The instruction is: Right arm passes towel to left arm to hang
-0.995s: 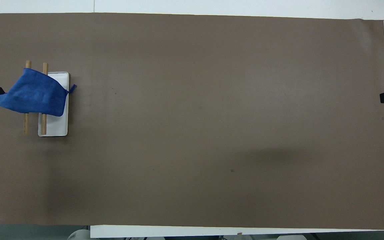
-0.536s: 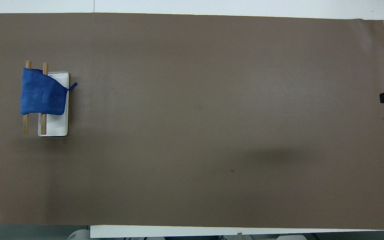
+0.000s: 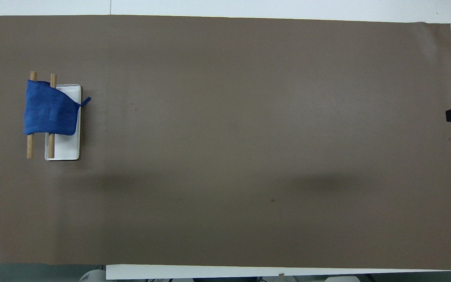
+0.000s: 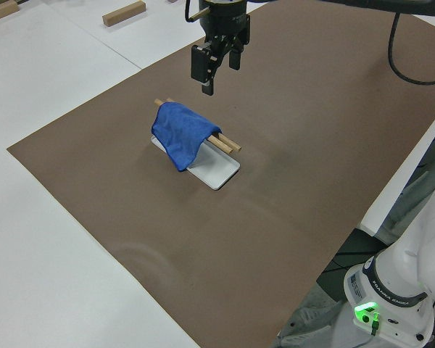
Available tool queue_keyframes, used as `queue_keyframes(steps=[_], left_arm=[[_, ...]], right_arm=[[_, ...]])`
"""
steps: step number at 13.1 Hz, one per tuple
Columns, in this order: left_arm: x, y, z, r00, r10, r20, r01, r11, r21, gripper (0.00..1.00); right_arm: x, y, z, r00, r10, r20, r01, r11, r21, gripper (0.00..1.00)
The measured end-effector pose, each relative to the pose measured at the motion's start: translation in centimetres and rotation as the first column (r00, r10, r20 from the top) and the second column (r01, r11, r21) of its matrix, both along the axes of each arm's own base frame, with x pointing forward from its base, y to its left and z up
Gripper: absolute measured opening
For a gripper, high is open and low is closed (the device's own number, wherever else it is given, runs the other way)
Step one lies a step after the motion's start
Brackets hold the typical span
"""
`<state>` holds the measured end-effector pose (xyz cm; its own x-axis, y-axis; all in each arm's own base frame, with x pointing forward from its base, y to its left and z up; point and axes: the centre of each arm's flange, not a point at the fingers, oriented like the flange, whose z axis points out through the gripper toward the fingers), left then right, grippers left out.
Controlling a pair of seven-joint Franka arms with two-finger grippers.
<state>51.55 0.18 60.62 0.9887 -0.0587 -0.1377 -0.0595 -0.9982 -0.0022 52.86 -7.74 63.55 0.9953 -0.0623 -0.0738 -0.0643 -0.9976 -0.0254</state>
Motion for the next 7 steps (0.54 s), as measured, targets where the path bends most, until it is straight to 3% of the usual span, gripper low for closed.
queue_keyframes(steps=[4, 7], left_arm=[[1.9, -2.8, 0.3, 0.998, -0.047, -0.036, 0.046, 0.999, -0.019, 1.00], [1.9, -2.7, 0.2, 0.998, -0.045, -0.041, 0.043, 0.999, -0.026, 1.00]], right_arm=[[0.1, -0.1, -1.0, 0.997, -0.076, -0.010, 0.075, 0.997, -0.005, 1.00], [0.1, -0.2, -1.1, 0.997, -0.079, -0.012, 0.079, 0.997, -0.005, 1.00]])
